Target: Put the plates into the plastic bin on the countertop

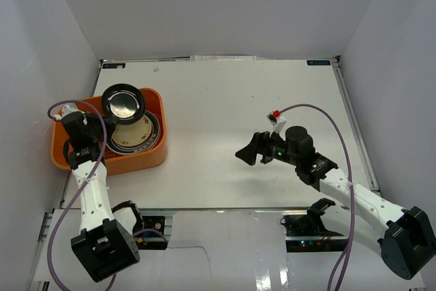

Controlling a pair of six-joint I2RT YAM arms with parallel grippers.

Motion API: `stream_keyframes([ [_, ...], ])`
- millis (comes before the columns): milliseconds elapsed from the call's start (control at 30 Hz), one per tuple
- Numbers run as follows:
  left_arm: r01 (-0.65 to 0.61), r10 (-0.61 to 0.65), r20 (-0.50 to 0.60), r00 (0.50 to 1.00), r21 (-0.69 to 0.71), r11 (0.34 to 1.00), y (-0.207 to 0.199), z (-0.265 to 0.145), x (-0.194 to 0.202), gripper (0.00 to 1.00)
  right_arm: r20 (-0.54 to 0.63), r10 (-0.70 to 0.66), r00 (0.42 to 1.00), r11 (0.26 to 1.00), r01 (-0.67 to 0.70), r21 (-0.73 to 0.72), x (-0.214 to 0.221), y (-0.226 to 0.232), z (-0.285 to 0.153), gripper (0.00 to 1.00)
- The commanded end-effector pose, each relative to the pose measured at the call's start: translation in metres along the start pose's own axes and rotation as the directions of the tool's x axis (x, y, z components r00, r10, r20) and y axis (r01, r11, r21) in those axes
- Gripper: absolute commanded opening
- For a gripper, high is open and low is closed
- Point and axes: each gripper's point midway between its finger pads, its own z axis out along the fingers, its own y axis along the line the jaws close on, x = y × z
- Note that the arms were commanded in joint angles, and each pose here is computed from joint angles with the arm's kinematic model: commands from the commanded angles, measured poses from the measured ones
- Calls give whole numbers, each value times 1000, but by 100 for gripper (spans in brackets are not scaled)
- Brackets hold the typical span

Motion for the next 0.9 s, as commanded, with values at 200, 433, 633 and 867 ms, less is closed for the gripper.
stream_keyframes([
  [200, 31, -4, 122, 993, -221, 975, 47, -5, -15, 16, 28, -52, 998, 998, 51, 42, 1, -12, -3, 96],
  [433, 4, 20, 120, 993, -195, 981, 42, -11, -14, 60, 56, -54, 997, 998, 52, 32, -7, -6, -7, 96],
  [633, 1, 16, 94, 995, -169, 986, 39, -13, -7, 71, 77, -67, 995, 997, 64, 42, -19, -1, -11, 96],
  [867, -102, 96, 83, 992, 64, 993, -35, -40, -14, 98, 120, -95, 988, 992, 85, 91, -46, 5, -20, 90],
])
